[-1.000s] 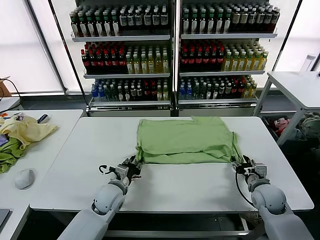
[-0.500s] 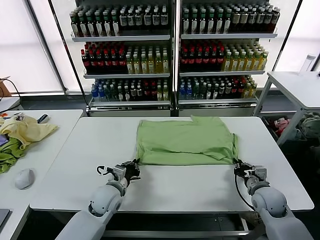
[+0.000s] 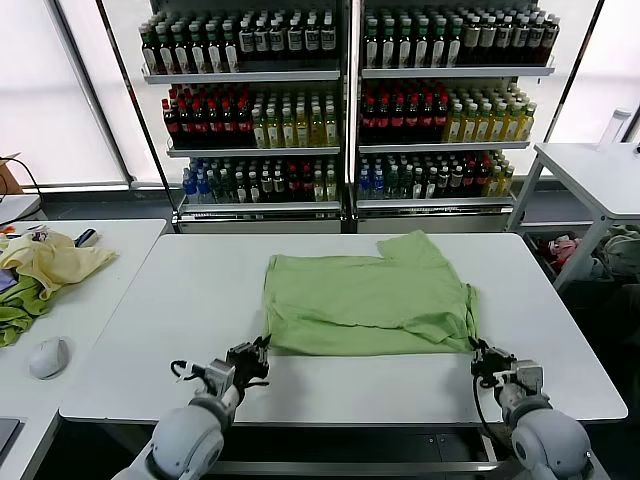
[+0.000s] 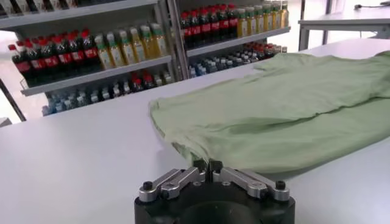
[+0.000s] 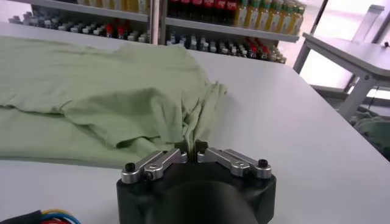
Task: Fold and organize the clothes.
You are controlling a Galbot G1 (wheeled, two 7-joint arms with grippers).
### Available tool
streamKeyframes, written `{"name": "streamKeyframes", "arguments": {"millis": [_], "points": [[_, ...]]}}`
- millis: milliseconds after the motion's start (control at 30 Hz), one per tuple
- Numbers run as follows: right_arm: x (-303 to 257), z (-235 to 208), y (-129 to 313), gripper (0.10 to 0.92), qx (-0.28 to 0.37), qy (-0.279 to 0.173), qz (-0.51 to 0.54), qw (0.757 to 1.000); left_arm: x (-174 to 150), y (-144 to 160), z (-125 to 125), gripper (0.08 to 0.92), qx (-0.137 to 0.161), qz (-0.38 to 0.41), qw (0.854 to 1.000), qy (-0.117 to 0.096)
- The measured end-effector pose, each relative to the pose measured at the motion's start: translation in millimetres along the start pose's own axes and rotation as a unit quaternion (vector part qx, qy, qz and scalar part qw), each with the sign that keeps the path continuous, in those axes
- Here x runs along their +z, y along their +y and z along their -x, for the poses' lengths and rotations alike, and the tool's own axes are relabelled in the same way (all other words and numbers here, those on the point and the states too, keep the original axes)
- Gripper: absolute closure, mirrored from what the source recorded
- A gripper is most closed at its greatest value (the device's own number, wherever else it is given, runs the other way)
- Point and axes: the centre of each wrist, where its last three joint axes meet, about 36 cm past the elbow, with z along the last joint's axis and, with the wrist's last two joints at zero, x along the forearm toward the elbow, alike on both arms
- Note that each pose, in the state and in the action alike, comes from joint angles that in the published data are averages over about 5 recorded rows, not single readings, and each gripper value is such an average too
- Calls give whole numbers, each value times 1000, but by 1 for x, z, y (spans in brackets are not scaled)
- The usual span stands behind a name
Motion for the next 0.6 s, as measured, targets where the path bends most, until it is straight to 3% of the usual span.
{"name": "streamKeyframes", "arguments": {"millis": [167, 300, 600], "points": [[-2, -27, 8, 857, -3, -1, -23, 1000, 6, -2, -33, 899, -3, 7, 1000, 10], [-8, -41, 11, 769, 0, -12, -37, 999, 5, -1, -54, 872, -11, 17, 1000, 13], [-29, -46, 8, 511, 10, -50, -46, 998, -8, 10, -73, 628, -29, 28, 999, -8]]}}
